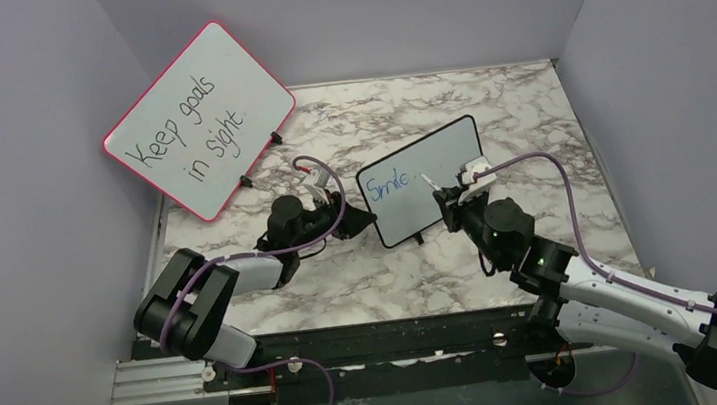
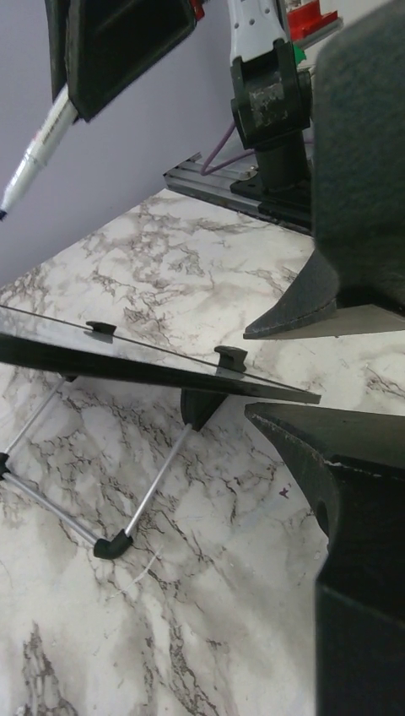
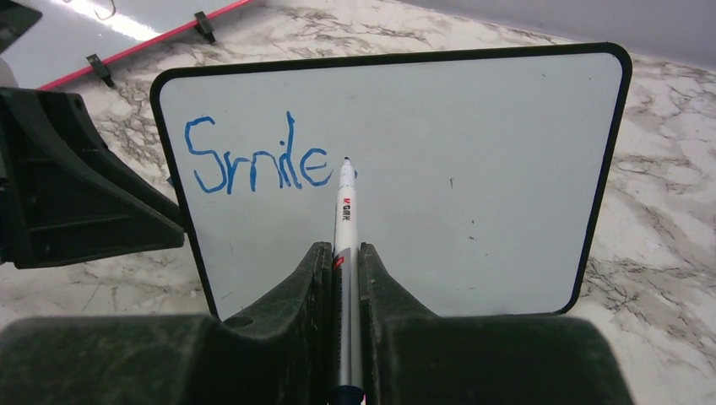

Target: Write a sentence on the whiteboard

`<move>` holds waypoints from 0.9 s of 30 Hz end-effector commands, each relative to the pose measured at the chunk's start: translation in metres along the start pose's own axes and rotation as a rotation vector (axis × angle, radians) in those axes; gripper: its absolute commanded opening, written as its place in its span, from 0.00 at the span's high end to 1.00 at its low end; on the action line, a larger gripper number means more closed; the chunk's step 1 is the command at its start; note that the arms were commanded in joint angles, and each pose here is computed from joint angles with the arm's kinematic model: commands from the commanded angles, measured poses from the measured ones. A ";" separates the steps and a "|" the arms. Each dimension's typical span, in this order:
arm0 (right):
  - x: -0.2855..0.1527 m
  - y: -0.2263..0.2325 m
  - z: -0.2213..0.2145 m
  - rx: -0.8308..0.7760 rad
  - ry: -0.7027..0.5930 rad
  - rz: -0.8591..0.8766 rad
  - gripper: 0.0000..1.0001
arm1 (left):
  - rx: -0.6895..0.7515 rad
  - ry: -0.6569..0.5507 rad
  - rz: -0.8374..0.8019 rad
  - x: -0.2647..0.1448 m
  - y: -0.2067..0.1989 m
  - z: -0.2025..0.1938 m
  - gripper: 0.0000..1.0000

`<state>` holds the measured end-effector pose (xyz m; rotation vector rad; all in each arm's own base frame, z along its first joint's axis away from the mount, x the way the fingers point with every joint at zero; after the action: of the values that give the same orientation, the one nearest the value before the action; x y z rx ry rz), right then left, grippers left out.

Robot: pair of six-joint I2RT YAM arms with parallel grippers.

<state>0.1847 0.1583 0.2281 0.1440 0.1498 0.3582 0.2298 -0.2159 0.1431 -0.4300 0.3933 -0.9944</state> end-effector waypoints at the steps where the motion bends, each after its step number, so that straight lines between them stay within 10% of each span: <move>1: -0.003 0.000 0.006 0.030 -0.036 0.012 0.99 | 0.002 -0.038 0.028 0.011 0.005 0.001 0.67; 12: 0.000 0.001 0.002 0.020 -0.025 0.011 0.99 | 0.006 -0.002 0.005 0.025 0.008 -0.005 0.68; 20: -0.001 -0.001 0.005 0.017 -0.028 0.004 0.99 | 0.000 0.041 0.015 0.020 0.011 -0.019 0.99; 27: 0.000 0.000 0.004 0.008 -0.023 0.005 0.99 | 0.007 0.122 0.079 -0.002 0.012 -0.031 1.00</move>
<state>0.1838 0.1571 0.2294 0.1481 0.1435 0.3587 0.2357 -0.2289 0.1218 -0.3811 0.4197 -0.9939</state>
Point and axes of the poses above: each gripper's point midway between its finger pads, its own x axis out along the fingers, its own y axis along the line the jaws close on, z = x × y, the point moved 8 cm from there along -x, back along the fingers, and after that the axes turned 10 degrees about x, right-handed, at the moved point
